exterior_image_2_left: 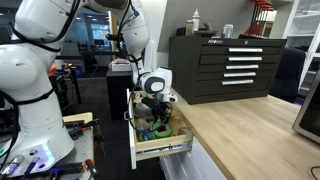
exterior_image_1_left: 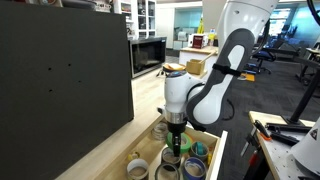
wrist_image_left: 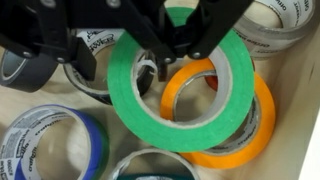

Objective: Remove the green masking tape from the open drawer and place it on the countertop

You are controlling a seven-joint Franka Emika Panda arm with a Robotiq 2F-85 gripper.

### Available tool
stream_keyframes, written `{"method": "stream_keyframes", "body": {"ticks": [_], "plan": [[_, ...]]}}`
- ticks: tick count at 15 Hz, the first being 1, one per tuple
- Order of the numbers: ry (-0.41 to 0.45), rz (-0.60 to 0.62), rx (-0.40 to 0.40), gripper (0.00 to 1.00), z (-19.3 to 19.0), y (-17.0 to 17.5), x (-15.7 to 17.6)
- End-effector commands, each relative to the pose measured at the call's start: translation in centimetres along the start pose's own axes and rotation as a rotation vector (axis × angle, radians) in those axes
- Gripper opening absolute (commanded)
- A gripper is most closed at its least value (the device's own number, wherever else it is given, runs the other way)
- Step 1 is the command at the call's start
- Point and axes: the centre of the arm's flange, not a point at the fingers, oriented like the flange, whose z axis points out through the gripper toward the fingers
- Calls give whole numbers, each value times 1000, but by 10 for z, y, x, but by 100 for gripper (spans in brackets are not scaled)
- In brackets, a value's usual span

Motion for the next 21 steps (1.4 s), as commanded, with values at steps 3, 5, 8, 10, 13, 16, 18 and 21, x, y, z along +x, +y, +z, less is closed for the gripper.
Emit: {"method": "stream_keyframes", "body": {"ticks": [3,5,8,10,13,16,18,21], "plan": [[39,-11,-3,23,-5,11,-3],[41,-3,-3,10,-7,13,-4],[27,6,11,11,-16,11,-9],[22,10,16,11,-25,6,-14],[26,4,5,11,-43,-2,-22],[10,39,-1,11,-68,-5,-25],[-11,53,-1,11,-86,-6,-27],[-36,67,-14,11,-116,-9,-31]]}}
